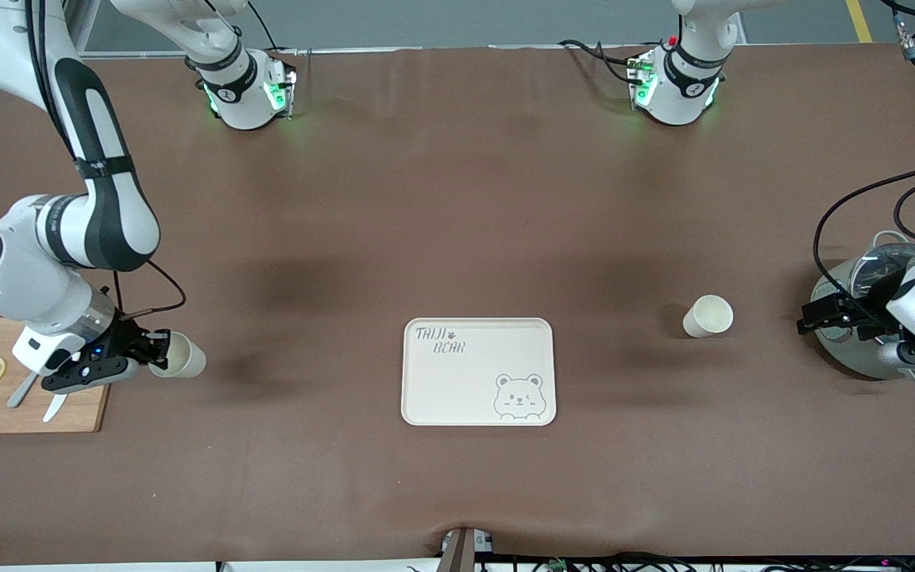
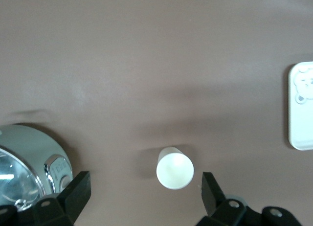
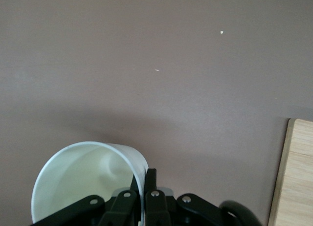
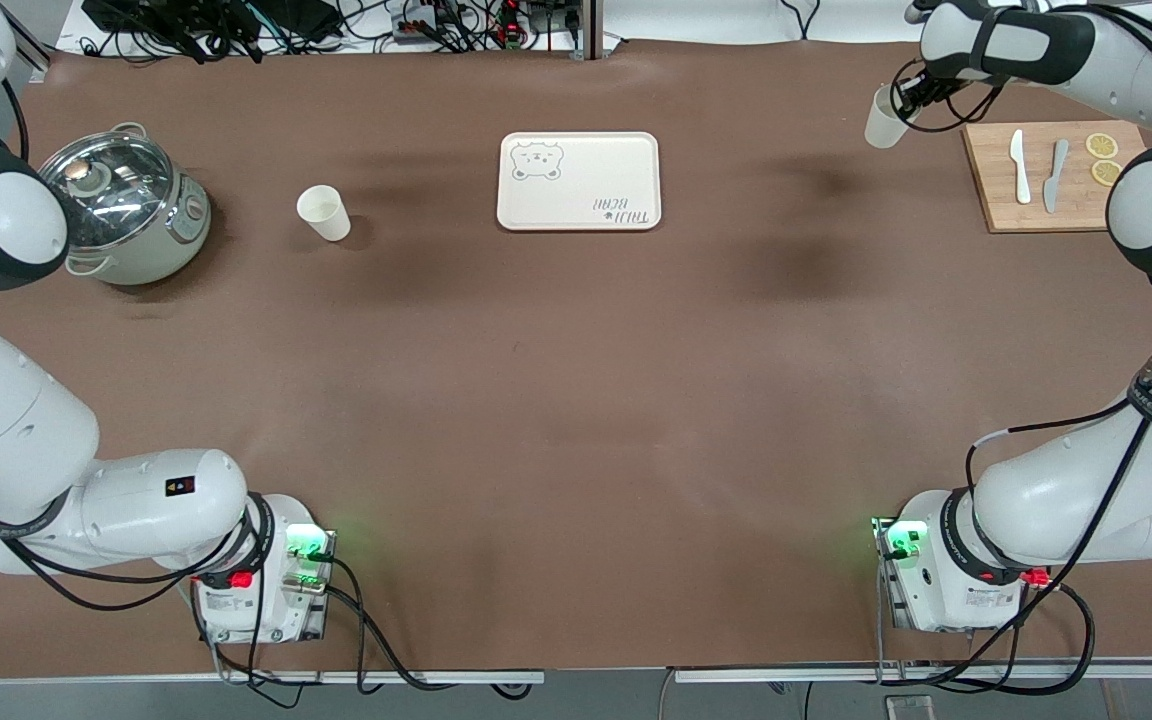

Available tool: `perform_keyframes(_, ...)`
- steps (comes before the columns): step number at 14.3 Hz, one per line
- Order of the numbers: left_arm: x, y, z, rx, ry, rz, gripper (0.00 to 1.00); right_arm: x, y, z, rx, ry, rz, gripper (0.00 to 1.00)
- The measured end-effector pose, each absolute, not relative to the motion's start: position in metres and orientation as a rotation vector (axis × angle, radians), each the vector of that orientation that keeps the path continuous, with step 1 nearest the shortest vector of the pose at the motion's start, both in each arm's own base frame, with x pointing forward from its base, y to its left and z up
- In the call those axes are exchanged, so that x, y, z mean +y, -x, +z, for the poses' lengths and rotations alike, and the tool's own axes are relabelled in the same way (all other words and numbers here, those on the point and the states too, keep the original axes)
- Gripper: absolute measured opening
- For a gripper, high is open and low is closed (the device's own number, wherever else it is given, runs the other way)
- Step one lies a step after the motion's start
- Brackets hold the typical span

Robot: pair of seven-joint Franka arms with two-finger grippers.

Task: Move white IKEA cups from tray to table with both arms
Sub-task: 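Set the cup down beside the cutting board and open the right gripper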

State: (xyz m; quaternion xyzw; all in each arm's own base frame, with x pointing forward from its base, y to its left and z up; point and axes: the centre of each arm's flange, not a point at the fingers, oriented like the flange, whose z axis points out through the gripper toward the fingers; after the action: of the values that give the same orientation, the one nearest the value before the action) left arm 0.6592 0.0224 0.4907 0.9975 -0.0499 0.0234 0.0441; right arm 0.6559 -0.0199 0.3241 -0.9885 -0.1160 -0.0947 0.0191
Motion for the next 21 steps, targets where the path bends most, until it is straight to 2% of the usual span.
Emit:
perform_keyframes(2, 0.007, -0.656, 0.506, -0.191, -3.042, 0.032, 1.0, -0.017, -0.654, 0.298, -0.354, 3.07, -0.331, 0.04)
perform_keyframes(7, -0.094, -0.644, 0.517, -0.26, -3.075, -0.021, 1.0, 0.004, -0.655, 0.25, -0.326, 3.041, -0.353, 0.04)
perform_keyframes(16, -0.09, -0.646, 0.544, -0.258, -3.048, 0.054, 1.0, 0.011, -0.656, 0.226, -0.332, 3.045, -0.387, 0.04)
perform_keyframes(21, -0.097, -0.641, 0.555, -0.279, -3.047, 0.015, 1.0, 0.013, -0.656, 0.218, -0.335, 3.046, -0.393, 0.04)
